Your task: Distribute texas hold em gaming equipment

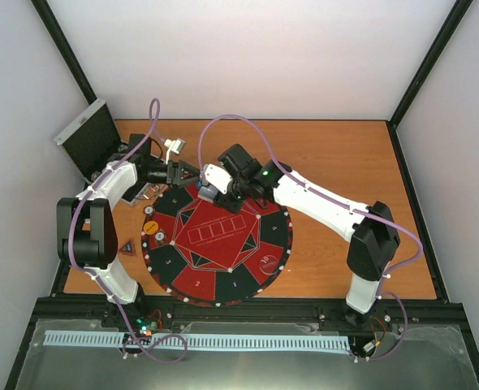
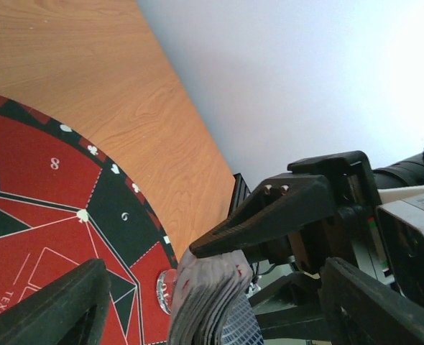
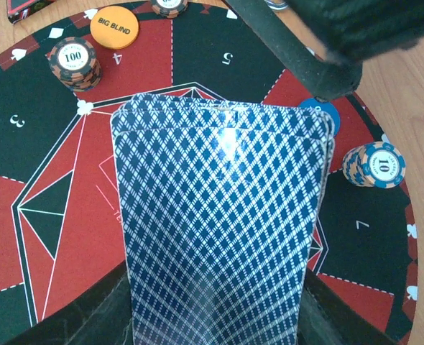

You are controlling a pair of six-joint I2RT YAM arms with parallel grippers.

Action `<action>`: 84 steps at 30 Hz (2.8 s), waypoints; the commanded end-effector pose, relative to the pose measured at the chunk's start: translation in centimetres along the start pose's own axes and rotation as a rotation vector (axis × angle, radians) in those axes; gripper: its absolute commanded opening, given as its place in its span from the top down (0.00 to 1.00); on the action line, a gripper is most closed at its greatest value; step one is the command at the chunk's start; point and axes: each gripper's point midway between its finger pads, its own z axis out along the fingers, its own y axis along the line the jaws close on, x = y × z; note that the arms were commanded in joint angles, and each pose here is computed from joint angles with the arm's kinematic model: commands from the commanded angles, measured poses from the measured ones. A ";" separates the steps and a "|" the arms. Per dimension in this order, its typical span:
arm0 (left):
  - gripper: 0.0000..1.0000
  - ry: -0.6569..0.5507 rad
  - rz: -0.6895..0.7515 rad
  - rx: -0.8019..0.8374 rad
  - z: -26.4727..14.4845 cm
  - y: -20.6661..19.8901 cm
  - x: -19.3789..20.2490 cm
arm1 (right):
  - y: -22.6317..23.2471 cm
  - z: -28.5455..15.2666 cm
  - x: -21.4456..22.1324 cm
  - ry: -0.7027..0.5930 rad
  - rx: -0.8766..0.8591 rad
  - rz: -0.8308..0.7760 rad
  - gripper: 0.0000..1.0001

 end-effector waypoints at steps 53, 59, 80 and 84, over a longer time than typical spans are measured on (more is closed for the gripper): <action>0.99 0.076 0.281 0.015 0.9 -5.5 -1.3 | -4.7 -8.1 -4.0 -0.674 -0.410 0.532 0.06; 0.99 0.066 0.317 0.016 0.6 -6.7 -1.8 | -4.6 -6.1 -4.3 -0.676 -0.448 0.570 0.25; 0.99 0.046 0.335 0.025 0.0 -6.9 -2.3 | -2.2 -4.8 -4.5 -0.619 -0.537 0.476 0.97; 0.49 0.042 0.349 -0.041 -0.6 -6.1 -3.0 | -2.6 -4.6 -4.2 -0.571 -0.499 0.479 0.97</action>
